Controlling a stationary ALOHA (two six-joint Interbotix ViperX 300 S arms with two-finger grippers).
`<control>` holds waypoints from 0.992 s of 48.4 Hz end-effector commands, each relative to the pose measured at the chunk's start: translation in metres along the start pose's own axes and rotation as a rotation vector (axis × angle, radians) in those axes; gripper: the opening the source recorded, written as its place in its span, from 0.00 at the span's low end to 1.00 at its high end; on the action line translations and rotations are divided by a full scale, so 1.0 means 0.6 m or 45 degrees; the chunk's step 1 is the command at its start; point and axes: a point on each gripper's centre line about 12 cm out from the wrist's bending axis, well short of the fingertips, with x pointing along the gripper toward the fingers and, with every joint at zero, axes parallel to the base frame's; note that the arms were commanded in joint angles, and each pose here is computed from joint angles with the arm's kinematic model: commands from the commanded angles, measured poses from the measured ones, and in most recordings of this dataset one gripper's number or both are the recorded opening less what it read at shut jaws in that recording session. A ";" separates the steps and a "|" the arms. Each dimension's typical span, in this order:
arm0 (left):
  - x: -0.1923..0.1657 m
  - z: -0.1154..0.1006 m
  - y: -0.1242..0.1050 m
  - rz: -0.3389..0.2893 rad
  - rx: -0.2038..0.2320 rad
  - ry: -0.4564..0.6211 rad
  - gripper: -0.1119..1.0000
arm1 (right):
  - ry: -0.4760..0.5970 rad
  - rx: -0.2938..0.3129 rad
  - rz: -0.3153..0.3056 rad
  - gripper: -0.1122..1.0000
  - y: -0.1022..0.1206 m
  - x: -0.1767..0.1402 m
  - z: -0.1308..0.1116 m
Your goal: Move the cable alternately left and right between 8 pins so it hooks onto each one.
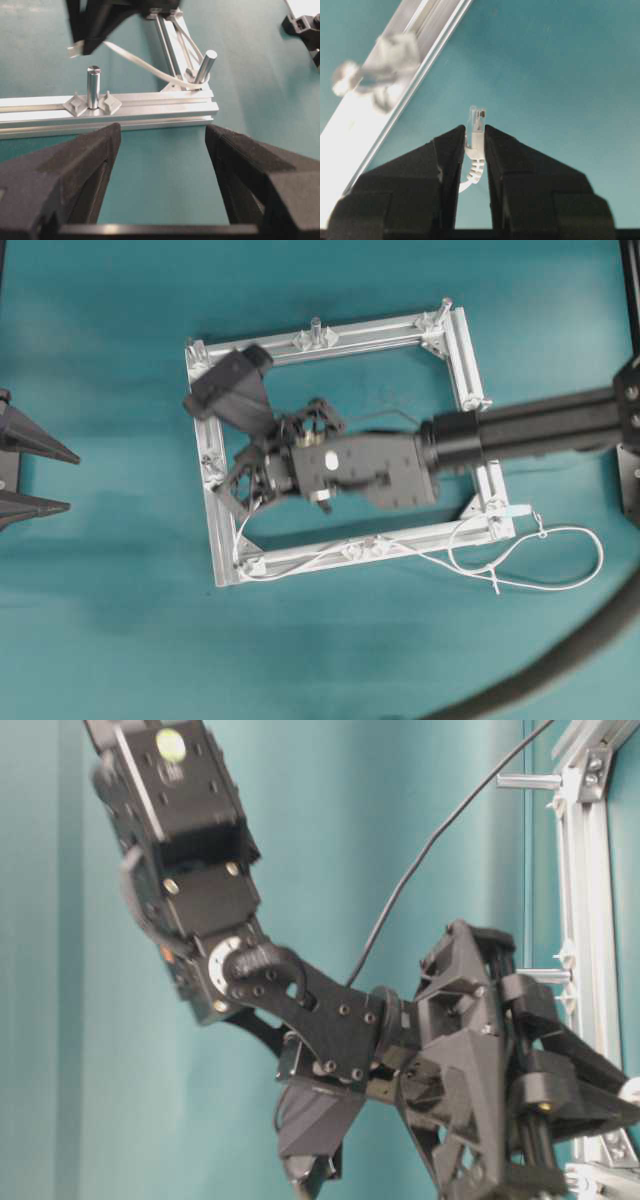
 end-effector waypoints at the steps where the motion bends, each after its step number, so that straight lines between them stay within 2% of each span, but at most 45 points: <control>1: -0.001 0.009 -0.001 0.001 -0.011 -0.018 0.75 | -0.041 0.037 0.067 0.23 -0.015 -0.030 0.043; 8: 0.000 0.009 -0.001 0.001 -0.011 -0.018 0.75 | -0.069 0.015 0.068 0.23 -0.033 -0.026 0.079; 19: -0.001 0.009 -0.001 0.003 -0.011 -0.020 0.75 | -0.057 -0.081 0.069 0.23 -0.024 0.003 0.125; 31: 0.000 0.009 -0.001 0.001 -0.011 -0.018 0.75 | -0.038 -0.216 0.114 0.23 -0.003 0.029 0.168; 43: 0.000 0.009 -0.001 0.001 -0.011 -0.018 0.75 | -0.052 -0.413 0.173 0.23 0.013 0.035 0.198; 48: 0.000 0.009 -0.001 0.001 -0.011 -0.018 0.75 | -0.085 -0.454 0.186 0.23 0.018 0.036 0.211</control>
